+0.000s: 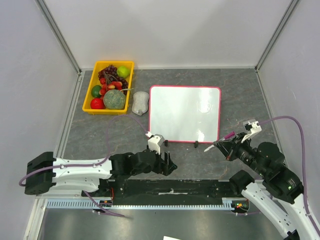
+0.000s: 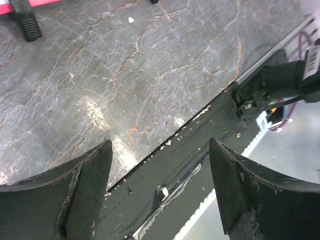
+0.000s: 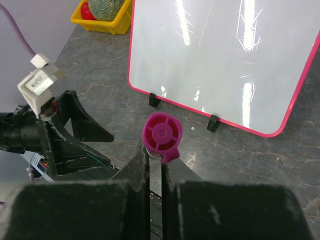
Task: Write a sentence on the whiteboard
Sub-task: Move the whiteboard stand to the center of the board.
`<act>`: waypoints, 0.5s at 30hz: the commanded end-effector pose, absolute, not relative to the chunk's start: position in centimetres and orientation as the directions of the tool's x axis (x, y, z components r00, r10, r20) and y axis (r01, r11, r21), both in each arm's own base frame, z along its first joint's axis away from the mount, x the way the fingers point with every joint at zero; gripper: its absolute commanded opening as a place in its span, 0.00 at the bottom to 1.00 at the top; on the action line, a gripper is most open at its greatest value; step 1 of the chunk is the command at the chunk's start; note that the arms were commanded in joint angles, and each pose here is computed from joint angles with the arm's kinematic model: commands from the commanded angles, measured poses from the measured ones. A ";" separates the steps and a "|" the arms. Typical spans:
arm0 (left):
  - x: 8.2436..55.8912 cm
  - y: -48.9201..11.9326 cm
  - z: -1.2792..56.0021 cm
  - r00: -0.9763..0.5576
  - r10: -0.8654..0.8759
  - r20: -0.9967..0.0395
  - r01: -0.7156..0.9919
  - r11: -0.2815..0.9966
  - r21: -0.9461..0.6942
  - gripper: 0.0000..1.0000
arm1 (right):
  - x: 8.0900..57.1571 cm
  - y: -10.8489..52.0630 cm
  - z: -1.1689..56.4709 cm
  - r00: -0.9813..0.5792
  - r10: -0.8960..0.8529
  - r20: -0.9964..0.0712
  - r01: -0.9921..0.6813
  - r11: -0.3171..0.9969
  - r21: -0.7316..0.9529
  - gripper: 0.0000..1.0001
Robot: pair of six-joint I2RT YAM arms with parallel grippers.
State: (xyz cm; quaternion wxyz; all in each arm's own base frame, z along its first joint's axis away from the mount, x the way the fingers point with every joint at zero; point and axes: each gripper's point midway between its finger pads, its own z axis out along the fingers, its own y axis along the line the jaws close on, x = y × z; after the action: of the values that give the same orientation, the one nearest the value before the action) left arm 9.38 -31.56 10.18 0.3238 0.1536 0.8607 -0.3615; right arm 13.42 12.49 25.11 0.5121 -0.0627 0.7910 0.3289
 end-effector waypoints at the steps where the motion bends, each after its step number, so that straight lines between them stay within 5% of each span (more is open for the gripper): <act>1: 9.7 -30.9 13.2 -0.764 -0.145 -0.628 0.407 0.648 -0.644 0.83 | 13.0 11.4 26.2 -0.447 0.270 -0.853 -0.406 0.788 0.462 0.00; 15: 12.8 -24.6 16.9 -0.606 -0.181 -0.775 0.396 0.776 -0.490 1.00 | 17.7 12.1 27.1 -0.342 0.347 -0.874 -0.348 0.816 0.460 0.00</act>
State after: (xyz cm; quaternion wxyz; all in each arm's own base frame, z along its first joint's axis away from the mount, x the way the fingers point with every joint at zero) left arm 11.05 -27.03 15.94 0.3895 0.0795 0.8381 -0.3736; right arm 15.42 11.13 25.95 0.5445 -0.0151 0.7853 0.2942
